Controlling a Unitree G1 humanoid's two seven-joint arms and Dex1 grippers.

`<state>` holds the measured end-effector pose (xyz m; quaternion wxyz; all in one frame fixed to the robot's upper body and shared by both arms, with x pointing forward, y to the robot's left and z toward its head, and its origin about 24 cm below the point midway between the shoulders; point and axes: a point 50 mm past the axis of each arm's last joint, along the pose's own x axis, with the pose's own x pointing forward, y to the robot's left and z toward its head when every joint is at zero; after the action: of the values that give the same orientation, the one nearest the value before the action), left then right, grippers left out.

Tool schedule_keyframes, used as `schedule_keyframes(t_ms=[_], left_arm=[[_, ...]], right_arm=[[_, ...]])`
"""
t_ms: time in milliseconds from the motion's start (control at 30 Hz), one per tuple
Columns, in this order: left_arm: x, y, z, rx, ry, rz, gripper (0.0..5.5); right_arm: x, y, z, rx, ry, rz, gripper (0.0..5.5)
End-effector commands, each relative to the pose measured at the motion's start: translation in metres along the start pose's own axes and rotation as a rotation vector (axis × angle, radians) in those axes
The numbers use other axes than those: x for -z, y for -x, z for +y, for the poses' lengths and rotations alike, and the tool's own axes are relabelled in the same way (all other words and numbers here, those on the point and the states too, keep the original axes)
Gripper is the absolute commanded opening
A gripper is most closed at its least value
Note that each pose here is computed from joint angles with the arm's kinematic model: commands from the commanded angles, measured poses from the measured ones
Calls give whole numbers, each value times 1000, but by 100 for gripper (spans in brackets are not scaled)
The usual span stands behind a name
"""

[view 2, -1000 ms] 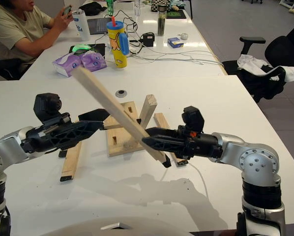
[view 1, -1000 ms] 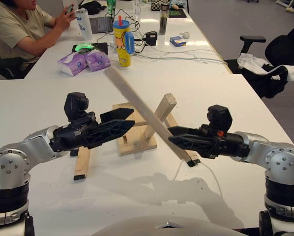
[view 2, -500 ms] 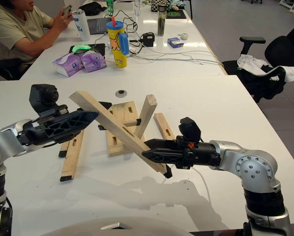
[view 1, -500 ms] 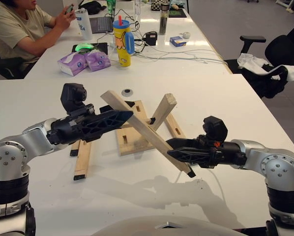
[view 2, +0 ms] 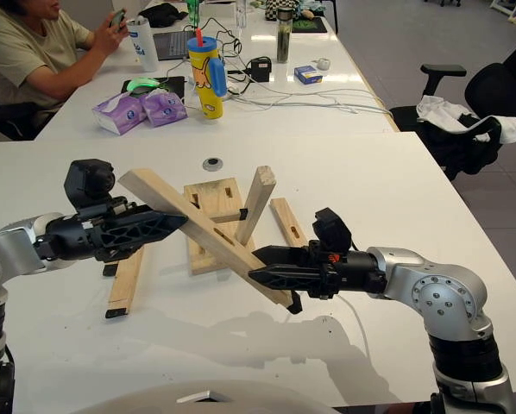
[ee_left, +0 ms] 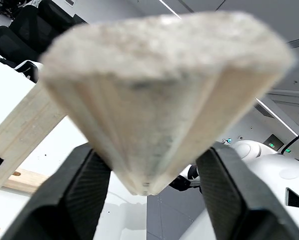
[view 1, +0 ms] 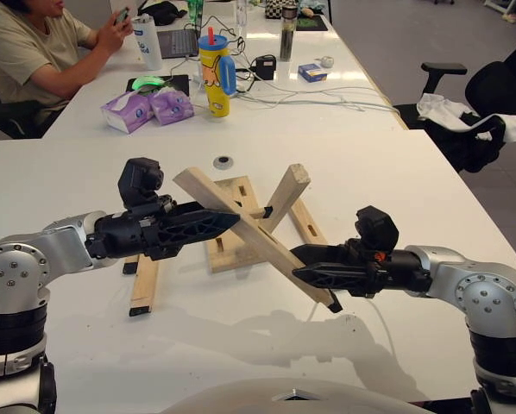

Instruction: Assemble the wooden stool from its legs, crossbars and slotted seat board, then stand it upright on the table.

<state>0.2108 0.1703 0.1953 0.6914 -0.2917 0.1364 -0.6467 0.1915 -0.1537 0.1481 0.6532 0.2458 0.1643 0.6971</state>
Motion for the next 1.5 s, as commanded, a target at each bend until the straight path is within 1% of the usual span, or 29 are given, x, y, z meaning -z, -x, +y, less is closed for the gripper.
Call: schedule_keyframes(t_ms=[33,200,267,300,400,433,500,600,733,800,900,1000,1067,1233,1367,1500], left_arm=[[-4,0,-2,-12,-32,19,213],[0,7,0,-49,-30,46,213],[2,20,5,-134,-40,55,212],[2,30,7,-178,-45,47,210],[-3,60,6,-297,-69,26,207],[-6,69,6,-332,-78,25,207],[-11,88,5,-399,-85,14,207],[-13,112,2,-484,-98,44,207],[-27,128,2,-533,-155,86,207],[-38,135,4,-569,-198,45,207],[-47,138,6,-589,-254,-18,207],[-48,136,10,-584,-271,-8,207],[-47,133,13,-568,-270,-5,207],[-40,126,21,-547,-272,19,207],[-35,123,25,-551,-297,19,207],[-32,117,31,-551,-316,13,207]], right_arm=[[0,1,0,-5,2,37,203],[4,3,0,32,86,73,203],[5,4,-5,61,55,57,203],[5,4,-8,69,23,36,240],[14,1,-18,149,10,21,277],[19,-1,-23,204,8,9,301],[32,-9,-32,294,0,-3,328],[49,-26,-49,438,0,-29,330],[63,-46,-66,583,-16,-84,330],[64,-57,-72,627,-12,-110,330],[67,-72,-75,641,-24,-132,330],[67,-80,-81,666,-35,-155,330],[67,-81,-87,702,-32,-164,330],[66,-70,-100,843,-23,-173,330],[68,-64,-101,857,8,-106,330],[77,-63,-103,864,26,-12,330]])
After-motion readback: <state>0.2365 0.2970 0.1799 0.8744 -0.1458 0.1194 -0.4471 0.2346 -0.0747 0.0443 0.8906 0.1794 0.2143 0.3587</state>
